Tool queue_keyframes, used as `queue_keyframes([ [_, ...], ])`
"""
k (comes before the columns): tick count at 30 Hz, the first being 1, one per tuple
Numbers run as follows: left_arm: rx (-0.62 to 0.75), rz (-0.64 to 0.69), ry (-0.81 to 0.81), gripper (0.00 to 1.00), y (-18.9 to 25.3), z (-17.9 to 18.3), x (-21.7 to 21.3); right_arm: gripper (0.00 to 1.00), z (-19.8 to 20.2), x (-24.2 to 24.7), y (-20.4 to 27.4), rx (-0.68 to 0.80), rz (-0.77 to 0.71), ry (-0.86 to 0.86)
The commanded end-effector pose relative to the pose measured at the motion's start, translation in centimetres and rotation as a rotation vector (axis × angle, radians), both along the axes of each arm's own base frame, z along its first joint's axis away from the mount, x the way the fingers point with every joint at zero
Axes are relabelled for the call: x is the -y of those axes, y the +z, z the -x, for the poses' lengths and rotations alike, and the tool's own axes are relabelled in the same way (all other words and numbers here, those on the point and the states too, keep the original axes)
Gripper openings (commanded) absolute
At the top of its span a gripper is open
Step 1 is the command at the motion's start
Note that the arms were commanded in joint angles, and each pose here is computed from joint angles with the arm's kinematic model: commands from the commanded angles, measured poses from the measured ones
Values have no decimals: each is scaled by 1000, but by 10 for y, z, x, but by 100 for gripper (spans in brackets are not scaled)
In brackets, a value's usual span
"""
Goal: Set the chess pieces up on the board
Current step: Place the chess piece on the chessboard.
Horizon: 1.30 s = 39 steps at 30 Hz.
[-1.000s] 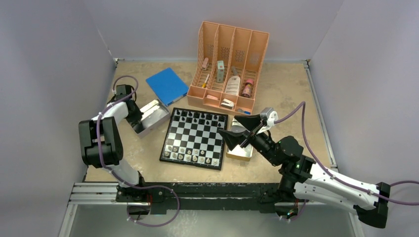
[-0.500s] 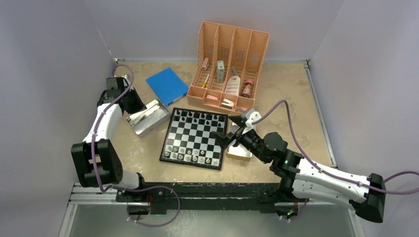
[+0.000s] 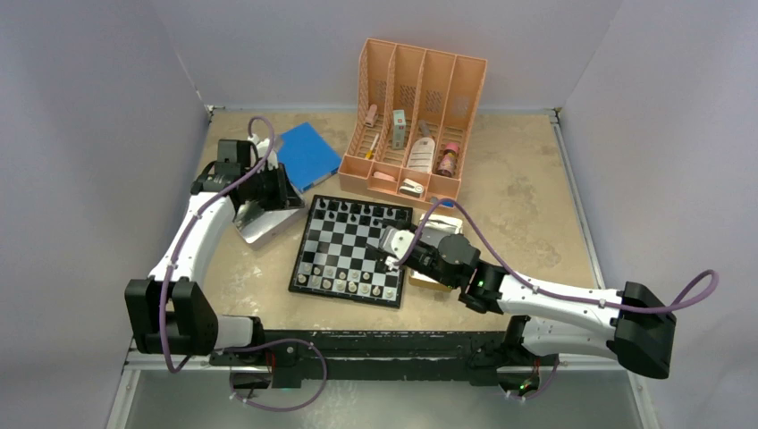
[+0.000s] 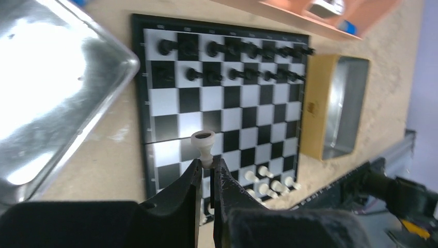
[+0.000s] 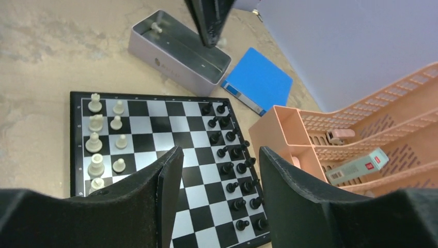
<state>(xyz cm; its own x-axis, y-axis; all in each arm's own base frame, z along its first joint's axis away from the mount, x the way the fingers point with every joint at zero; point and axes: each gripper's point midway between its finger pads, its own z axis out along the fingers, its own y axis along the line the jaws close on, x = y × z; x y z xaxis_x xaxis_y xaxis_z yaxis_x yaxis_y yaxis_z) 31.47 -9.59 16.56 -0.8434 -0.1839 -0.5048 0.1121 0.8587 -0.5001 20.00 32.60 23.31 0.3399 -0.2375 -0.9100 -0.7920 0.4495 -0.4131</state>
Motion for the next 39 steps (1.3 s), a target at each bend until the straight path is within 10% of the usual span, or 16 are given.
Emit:
queue_keyframes([
  [1, 103, 124, -180, 0, 48, 21, 38, 56, 2, -18, 44, 215, -29, 84],
  [8, 80, 208, -360, 0, 57, 63, 83, 44, 1, -24, 29, 294, 61, 136],
  [27, -35, 320, -698, 0, 56, 140, 136, 60, -9, -40, 8, 473, 287, 212],
  [39, -59, 363, -731, 0, 56, 142, 146, 43, 8, -46, -13, 474, 339, 342],
])
